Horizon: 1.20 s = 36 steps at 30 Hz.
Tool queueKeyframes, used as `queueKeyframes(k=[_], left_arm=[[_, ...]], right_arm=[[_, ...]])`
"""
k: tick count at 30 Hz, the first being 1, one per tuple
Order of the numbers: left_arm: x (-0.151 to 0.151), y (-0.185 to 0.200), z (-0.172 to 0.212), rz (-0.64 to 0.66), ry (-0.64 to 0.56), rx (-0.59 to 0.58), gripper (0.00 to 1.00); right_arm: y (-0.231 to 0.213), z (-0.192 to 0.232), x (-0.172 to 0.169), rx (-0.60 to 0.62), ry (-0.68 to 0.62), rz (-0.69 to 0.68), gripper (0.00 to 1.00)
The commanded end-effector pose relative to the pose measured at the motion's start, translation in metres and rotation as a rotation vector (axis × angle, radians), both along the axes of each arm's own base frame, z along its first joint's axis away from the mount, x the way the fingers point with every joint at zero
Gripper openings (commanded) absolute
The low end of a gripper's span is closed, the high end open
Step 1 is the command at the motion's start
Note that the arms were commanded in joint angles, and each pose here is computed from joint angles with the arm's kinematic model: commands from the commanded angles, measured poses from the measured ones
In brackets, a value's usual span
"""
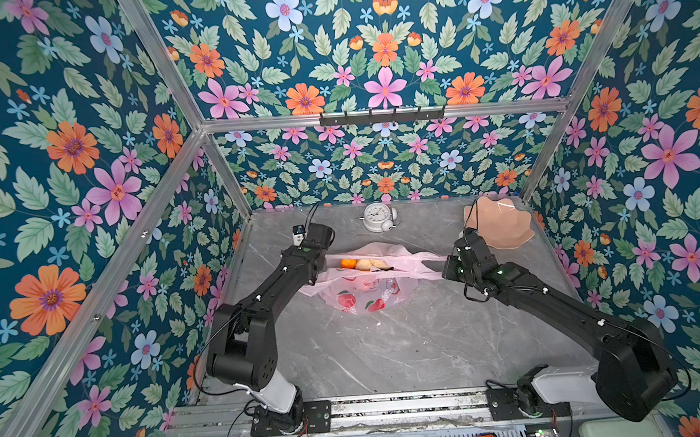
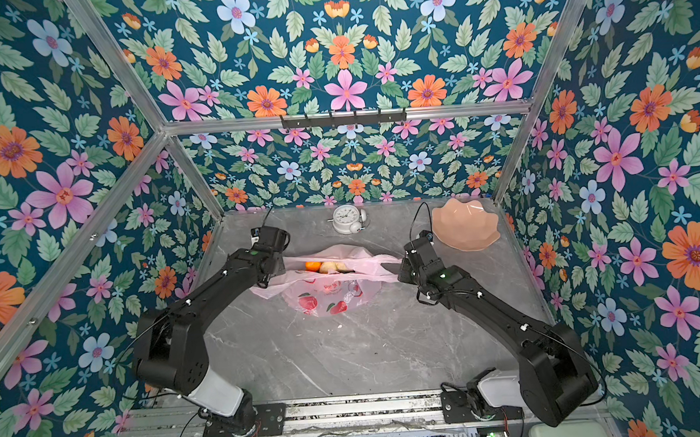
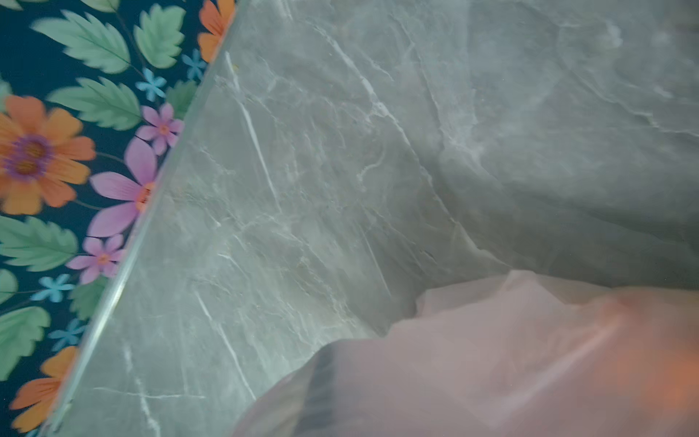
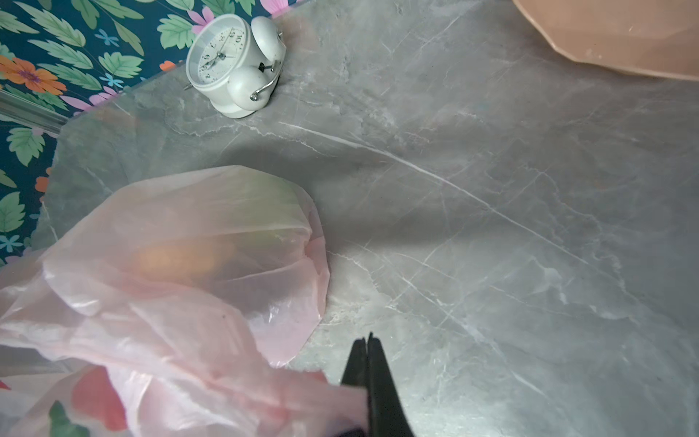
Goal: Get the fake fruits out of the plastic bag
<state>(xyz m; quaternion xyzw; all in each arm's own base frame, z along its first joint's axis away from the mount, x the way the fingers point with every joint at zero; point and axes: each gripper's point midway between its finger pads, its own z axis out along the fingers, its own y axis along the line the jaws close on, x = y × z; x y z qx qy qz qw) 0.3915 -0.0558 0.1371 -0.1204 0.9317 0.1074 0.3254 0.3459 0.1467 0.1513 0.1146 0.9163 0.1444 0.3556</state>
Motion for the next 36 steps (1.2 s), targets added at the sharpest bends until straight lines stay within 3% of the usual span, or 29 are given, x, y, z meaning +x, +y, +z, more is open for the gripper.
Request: queueKeyframes(k=[1, 6, 7, 11, 13, 16, 19, 24, 29, 36], left_arm=[[0.017, -0.048, 0.012, -0.164, -0.086, -0.204, 0.0], [0.008, -0.078, 0.028, -0.275, -0.131, -0.23, 0.0], [0.006, -0.082, 0.031, -0.29, -0.14, -0.229, 0.0], [0.0, -0.088, 0.042, -0.325, -0.173, -0.202, 0.0], [-0.004, -0.085, 0.045, -0.319, -0.183, -0.19, 0.0], [-0.009, -0.076, 0.05, -0.287, -0.217, -0.184, 0.0], [-0.015, -0.069, 0.053, -0.266, -0.239, -0.187, 0.0], [-0.022, -0.065, 0.047, -0.25, -0.238, -0.19, 0.0], [-0.023, -0.064, 0.045, -0.244, -0.238, -0.193, 0.0], [-0.022, -0.063, 0.048, -0.246, -0.24, -0.19, 0.0]], right_arm=[[0.0, 0.003, 0.003, 0.002, -0.012, 0.005, 0.0], [0.014, 0.02, 0.002, 0.029, -0.04, 0.093, 0.0], [0.016, 0.024, 0.0, 0.012, -0.04, 0.113, 0.05], [0.015, 0.043, -0.007, -0.112, -0.073, 0.154, 0.51], [0.009, 0.054, -0.01, -0.187, -0.092, 0.154, 0.63], [-0.008, 0.076, -0.016, -0.313, -0.12, 0.138, 0.72], [-0.003, 0.103, -0.024, -0.427, -0.203, 0.216, 0.74], [0.042, 0.136, -0.044, -0.599, -0.314, 0.401, 0.76], [0.101, 0.108, -0.053, -0.549, -0.252, 0.582, 0.74], [0.124, 0.057, -0.044, -0.528, -0.148, 0.586, 0.78]])
